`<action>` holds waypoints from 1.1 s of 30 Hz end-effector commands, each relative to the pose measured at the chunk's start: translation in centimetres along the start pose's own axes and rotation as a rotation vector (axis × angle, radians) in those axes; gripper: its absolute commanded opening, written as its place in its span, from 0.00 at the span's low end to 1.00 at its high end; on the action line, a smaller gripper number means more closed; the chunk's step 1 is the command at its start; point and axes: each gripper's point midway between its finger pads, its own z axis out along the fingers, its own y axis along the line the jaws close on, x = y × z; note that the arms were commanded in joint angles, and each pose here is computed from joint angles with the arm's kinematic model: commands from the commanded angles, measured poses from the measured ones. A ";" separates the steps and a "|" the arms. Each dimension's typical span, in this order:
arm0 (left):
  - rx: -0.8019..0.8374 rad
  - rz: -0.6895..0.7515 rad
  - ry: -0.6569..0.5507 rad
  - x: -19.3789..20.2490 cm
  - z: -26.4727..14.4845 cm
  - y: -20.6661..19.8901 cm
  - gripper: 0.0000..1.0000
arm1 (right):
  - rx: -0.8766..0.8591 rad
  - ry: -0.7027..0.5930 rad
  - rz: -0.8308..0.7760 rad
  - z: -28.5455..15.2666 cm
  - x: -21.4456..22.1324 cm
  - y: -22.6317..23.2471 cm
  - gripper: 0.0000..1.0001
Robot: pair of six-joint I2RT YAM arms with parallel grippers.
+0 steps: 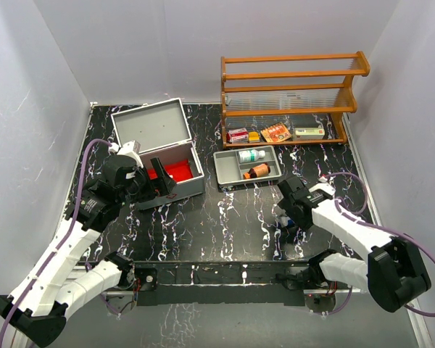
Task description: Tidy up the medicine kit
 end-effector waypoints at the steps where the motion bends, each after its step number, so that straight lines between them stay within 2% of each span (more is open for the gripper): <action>1: 0.025 -0.001 -0.022 -0.7 -0.5 -0.7 0.90 | 0.022 -0.041 0.026 0.3 -1.3 0.5 0.68; 7: 0.024 0.001 -0.019 -0.7 -0.4 -0.7 0.90 | 0.079 0.006 -0.004 1.5 0.0 -0.3 0.58; 9: 0.020 0.003 -0.022 -0.7 -0.4 -0.6 0.90 | 0.062 0.015 -0.032 1.8 0.3 -0.1 0.49; 14: -0.005 0.024 -0.035 -1.1 -0.7 -0.2 0.91 | -0.061 0.052 -0.135 1.4 0.7 2.0 0.31; 18: -0.027 0.037 -0.057 -1.7 -0.9 0.1 0.91 | -0.203 0.091 -0.221 -0.2 0.7 5.1 0.24; 27: -0.018 0.017 -0.093 -3.5 -0.4 -1.0 0.91 | -0.586 0.042 -0.425 -7.2 0.1 16.2 0.23; 33: -0.005 0.001 -0.115 -4.5 -0.8 -1.8 0.91 | -0.704 -0.055 -0.589 -9.0 -0.2 23.1 0.23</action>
